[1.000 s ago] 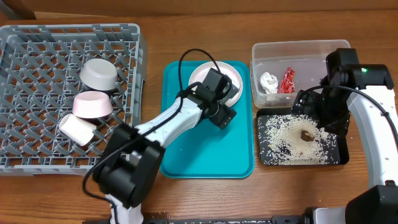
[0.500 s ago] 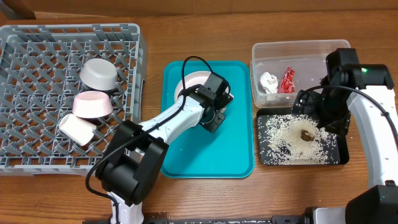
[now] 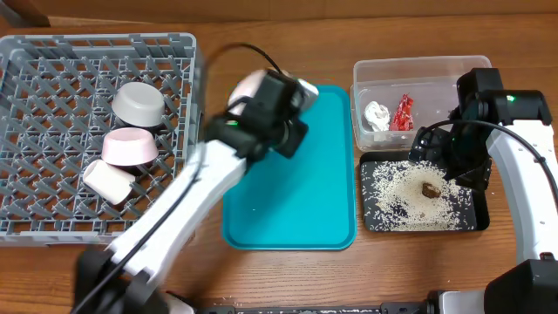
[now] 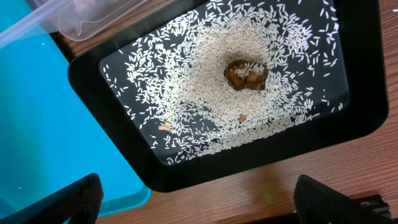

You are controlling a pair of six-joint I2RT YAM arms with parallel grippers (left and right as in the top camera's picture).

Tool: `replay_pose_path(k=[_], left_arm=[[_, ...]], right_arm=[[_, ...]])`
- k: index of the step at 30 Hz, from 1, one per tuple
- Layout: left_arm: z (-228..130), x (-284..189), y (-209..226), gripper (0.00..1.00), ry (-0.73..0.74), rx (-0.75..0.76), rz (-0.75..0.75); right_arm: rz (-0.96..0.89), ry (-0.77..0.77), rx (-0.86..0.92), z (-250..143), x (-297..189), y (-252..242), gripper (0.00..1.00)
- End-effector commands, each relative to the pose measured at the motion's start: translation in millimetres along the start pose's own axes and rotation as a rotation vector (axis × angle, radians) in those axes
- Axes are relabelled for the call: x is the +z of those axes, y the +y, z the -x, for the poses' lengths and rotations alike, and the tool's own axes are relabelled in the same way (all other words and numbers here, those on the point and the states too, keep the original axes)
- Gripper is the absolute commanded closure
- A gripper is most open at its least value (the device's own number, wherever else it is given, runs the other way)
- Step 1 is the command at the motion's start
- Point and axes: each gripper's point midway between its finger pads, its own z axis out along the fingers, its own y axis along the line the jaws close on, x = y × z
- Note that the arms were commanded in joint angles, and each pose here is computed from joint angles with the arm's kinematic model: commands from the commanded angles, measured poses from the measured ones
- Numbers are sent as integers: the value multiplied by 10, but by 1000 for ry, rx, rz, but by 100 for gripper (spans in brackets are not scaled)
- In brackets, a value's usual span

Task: Sort waste into correct bins and load items into the dishwasher
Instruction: 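Lift the white plate and stand it upright in the dish rack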

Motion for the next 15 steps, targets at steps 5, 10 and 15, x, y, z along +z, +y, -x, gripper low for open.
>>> replay_pose_path(k=[5,10,15], left_arm=[[223,-719,690,96,-174,-262,-19],[147,-822,960,96,-214,-372,-285],[41,-783,1216,96,-241,-456,-455]], right_arm=[[6,-40,-3,22,-90,-7,0],[5,-40,-7,22,-89,-7,0],[5,-40,-7,22,-89,-7,0]])
